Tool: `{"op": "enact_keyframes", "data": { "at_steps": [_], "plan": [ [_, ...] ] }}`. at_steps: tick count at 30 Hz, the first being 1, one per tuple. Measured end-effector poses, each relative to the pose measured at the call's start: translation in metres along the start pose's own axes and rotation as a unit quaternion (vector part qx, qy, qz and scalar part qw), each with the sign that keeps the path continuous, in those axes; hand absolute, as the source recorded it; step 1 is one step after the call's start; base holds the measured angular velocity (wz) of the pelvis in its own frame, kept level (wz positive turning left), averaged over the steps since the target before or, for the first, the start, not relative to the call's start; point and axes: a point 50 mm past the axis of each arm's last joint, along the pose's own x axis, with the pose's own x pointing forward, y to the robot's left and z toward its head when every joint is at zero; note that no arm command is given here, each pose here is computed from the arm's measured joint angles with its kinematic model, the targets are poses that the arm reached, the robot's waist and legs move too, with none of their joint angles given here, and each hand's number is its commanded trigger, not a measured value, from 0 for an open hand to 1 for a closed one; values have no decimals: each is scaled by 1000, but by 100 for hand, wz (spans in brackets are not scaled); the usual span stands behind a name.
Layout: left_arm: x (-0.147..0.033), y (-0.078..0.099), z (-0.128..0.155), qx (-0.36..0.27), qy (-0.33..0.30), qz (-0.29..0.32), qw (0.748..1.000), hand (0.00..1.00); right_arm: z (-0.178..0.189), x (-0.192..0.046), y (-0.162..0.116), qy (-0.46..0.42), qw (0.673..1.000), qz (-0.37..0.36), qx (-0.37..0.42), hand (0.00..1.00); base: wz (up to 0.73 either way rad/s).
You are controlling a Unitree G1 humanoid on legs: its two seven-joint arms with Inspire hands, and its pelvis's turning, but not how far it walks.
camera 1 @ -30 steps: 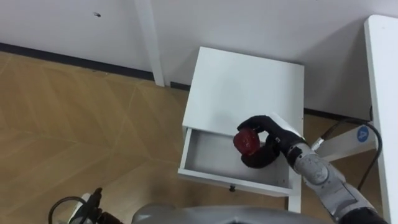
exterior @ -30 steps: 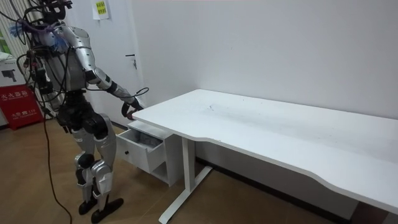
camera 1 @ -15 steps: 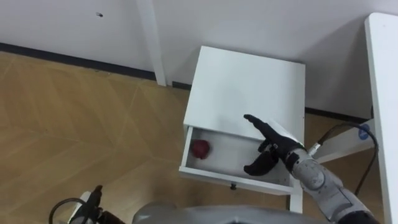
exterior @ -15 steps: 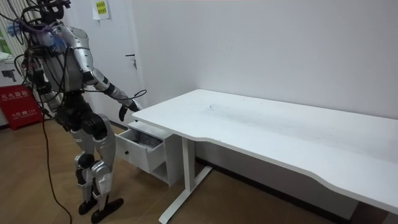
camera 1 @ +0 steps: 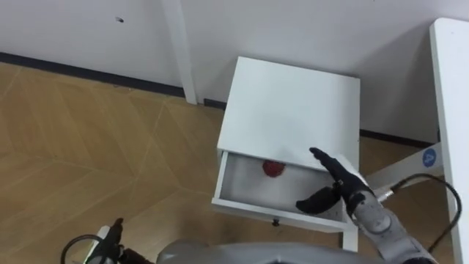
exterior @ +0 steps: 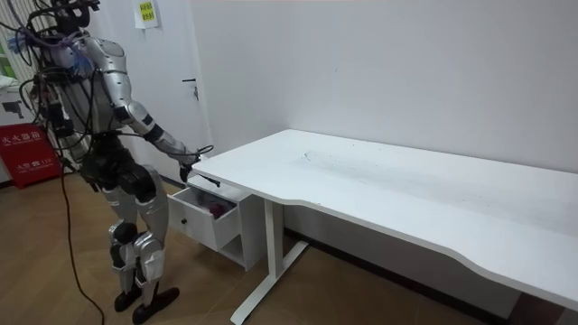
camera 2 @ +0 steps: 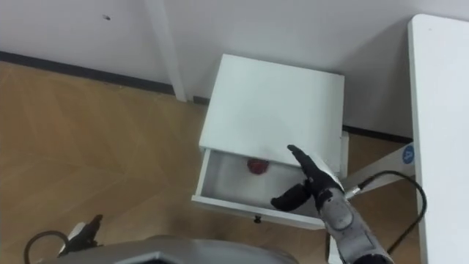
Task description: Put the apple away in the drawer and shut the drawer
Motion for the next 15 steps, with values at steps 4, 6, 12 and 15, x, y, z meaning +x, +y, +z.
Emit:
{"op": "enact_keyframes", "data": {
  "at_steps": [4, 6, 12, 15],
  "plan": [
    [1, 6, -8, -18, 22, 8, 1000, 0, -59, -18, -25, 124, 985, -99, 61, 0, 8],
    [3, 5, -4, -15, 21, 4, 1000, 0, -83, -32, -32, 176, 974, -127, 71, 0, -1],
    [3, 15, -16, -23, 63, 16, 998, 0, -112, -54, -11, 238, 958, -116, 113, 0, -4],
    [1, 12, -24, -21, 80, 15, 996, 0, -105, -46, -11, 232, 959, -115, 114, 0, 2]
  ]
}}
